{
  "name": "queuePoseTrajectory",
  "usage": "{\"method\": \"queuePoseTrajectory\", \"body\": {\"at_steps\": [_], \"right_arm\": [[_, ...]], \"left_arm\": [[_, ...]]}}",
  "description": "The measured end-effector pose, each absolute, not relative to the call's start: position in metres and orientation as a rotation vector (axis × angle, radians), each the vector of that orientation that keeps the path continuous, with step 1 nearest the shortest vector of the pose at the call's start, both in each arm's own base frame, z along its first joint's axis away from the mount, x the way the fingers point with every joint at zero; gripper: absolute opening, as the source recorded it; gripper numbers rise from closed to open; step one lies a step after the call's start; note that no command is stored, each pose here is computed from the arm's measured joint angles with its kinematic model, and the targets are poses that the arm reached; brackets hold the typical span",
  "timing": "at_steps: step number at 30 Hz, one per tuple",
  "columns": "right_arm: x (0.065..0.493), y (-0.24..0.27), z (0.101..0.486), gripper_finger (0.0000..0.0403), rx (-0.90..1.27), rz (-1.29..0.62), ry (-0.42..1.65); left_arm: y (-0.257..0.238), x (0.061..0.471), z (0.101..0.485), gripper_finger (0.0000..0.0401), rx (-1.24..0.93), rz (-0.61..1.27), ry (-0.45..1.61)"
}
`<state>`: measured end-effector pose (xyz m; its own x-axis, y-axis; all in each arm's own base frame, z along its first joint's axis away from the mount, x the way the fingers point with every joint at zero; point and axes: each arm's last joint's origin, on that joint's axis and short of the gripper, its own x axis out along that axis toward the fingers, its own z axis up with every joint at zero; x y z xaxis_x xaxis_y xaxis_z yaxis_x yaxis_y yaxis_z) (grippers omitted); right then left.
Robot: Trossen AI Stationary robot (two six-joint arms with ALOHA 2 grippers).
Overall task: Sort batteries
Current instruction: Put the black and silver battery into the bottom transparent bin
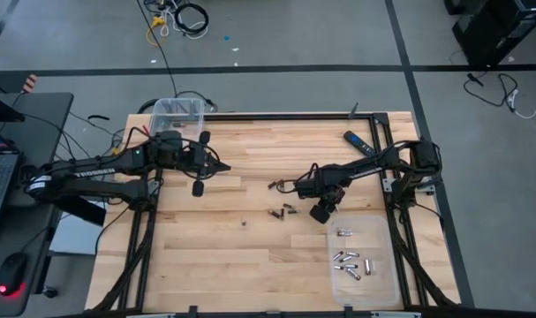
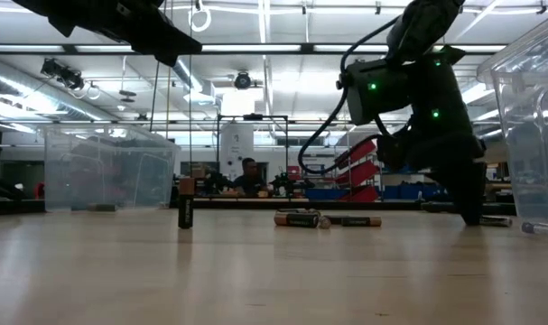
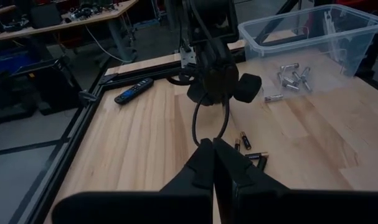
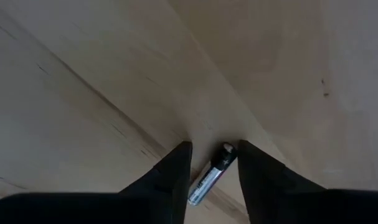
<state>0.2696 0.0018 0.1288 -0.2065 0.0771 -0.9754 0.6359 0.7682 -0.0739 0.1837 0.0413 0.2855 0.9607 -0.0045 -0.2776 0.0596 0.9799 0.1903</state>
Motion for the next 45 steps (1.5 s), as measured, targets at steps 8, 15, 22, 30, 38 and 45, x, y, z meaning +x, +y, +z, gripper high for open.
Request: {"method": "queuePoseTrajectory", "body": {"at_steps": [8, 15, 22, 30, 38, 45], "right_arm": [[0.271, 0.0, 0.128, 0.0037, 0.603, -0.553, 1.715], [0.272, -0.004, 0.128, 0.0014, 0.596, -0.542, 1.706], [0.295, -0.008, 0.16, 0.0005, 0.482, -0.514, 1.464], [0.305, 0.003, 0.228, 0.0001, 0.391, -0.327, 0.91], [0.311, 0.031, 0.261, 0.0, 0.123, -0.09, 0.218], [0.31, 0.037, 0.253, 0.0, -0.081, -0.034, -0.2]], "left_arm": [[0.041, 0.184, 0.285, 0.0, 0.199, -0.033, 0.28], [0.041, 0.184, 0.285, 0.0, 0.198, -0.033, 0.281], [0.043, 0.191, 0.279, 0.0, 0.184, -0.037, 0.31], [0.046, 0.215, 0.264, 0.0, 0.148, -0.13, 0.319], [0.047, 0.245, 0.257, 0.0, 0.148, -0.28, 0.183], [0.045, 0.268, 0.253, 0.0003, 0.095, -0.353, 0.037]]}}
